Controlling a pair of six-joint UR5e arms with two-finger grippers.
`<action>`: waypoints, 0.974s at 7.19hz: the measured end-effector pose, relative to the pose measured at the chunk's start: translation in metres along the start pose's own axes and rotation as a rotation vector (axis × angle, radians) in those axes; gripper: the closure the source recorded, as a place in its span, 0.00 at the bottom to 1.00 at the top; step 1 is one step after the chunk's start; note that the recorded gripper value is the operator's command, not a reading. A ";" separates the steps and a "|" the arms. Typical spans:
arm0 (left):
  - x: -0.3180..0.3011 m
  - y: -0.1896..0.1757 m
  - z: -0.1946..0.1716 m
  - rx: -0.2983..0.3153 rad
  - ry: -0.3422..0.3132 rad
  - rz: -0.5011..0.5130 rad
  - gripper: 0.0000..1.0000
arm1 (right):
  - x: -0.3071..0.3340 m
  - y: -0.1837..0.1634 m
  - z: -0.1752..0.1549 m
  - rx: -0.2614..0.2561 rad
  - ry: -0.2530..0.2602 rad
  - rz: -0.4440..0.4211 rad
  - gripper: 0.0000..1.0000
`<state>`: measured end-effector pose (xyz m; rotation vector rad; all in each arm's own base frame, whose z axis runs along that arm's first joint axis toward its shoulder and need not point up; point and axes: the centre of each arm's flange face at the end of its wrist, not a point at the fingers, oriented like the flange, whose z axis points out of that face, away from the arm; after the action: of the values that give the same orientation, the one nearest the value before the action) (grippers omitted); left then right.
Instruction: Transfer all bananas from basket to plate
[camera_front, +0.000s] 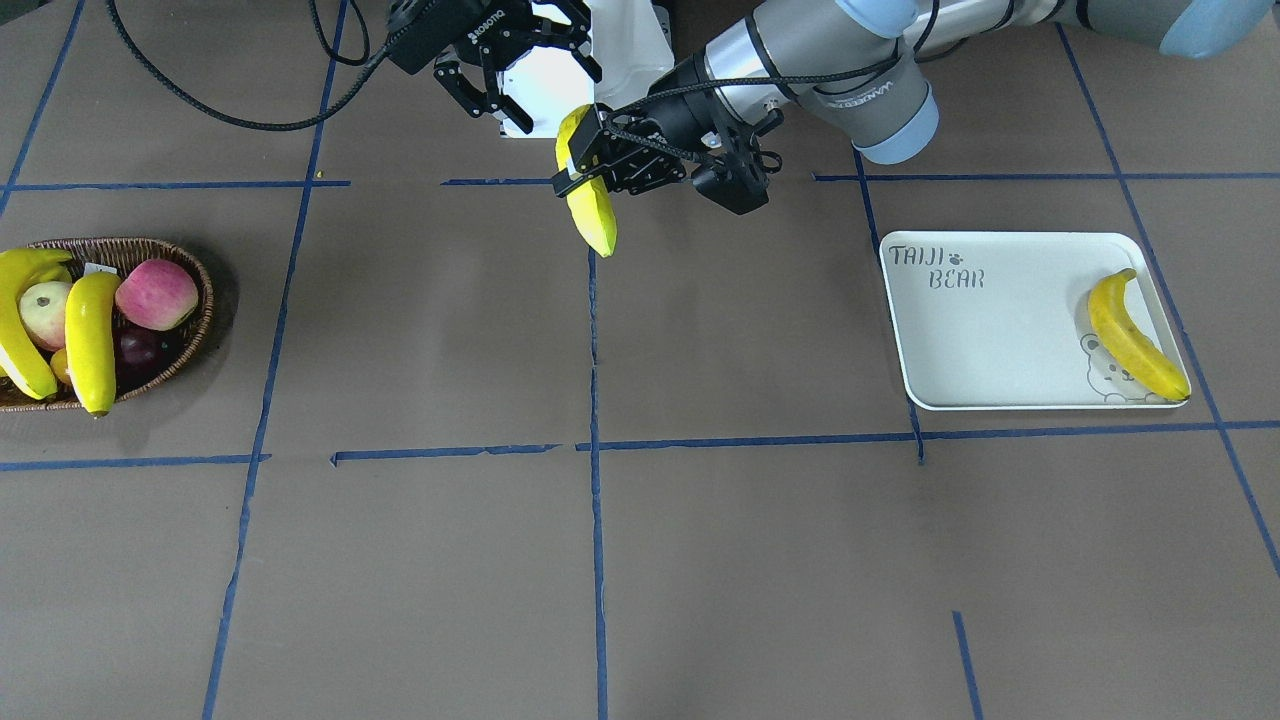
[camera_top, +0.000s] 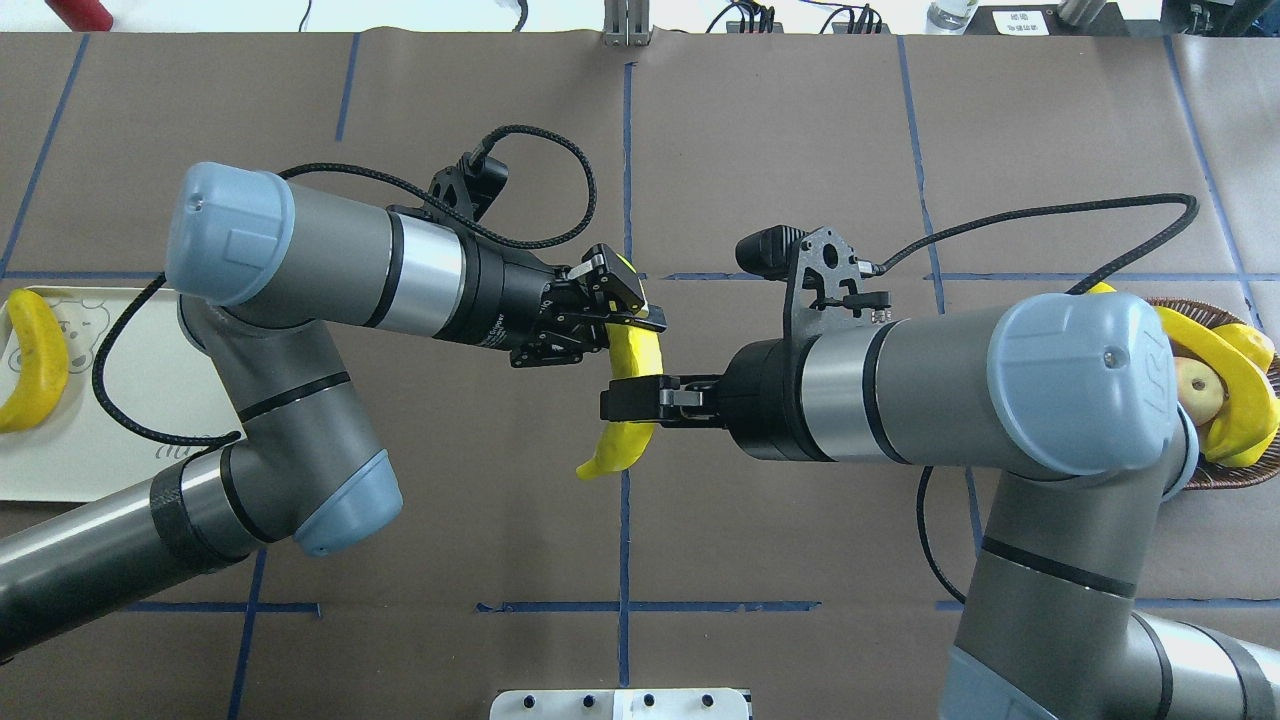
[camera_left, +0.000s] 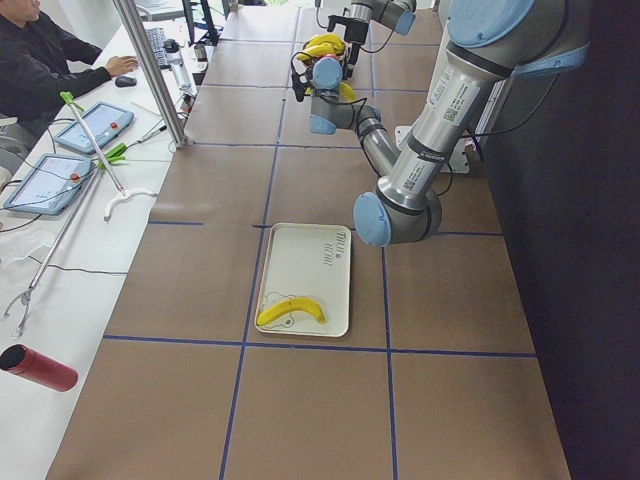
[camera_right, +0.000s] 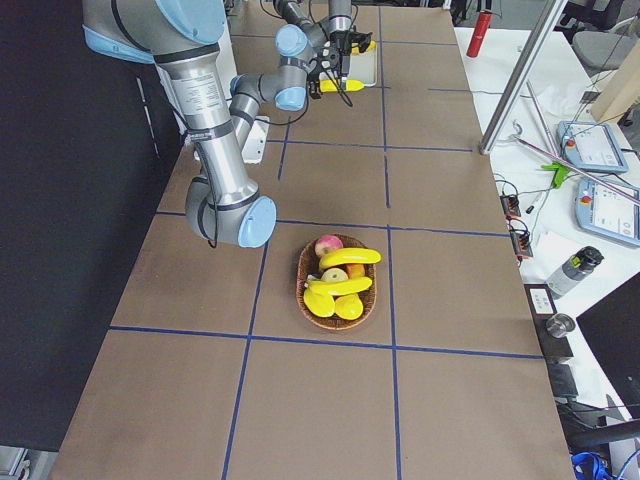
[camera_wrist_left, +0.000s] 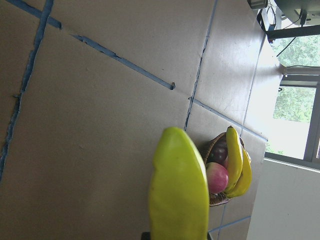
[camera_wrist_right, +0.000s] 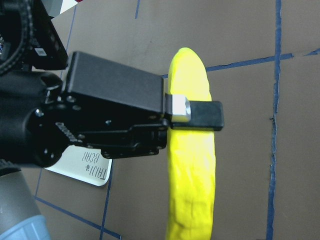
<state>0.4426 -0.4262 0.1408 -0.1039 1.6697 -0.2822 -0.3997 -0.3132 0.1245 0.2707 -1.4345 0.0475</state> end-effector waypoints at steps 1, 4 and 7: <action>-0.006 -0.023 -0.004 0.038 -0.025 -0.012 1.00 | 0.000 0.000 -0.004 0.003 -0.004 0.001 0.01; -0.075 -0.121 -0.027 0.136 -0.273 -0.020 1.00 | -0.003 -0.001 -0.020 0.011 -0.020 -0.001 0.01; -0.183 -0.189 -0.148 0.145 -0.479 0.032 1.00 | 0.005 -0.001 -0.024 0.022 -0.003 0.007 0.01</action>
<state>0.3002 -0.5478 0.3780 -0.0318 1.1709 -0.3252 -0.3751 -0.3101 0.1268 0.2837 -1.4390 0.0688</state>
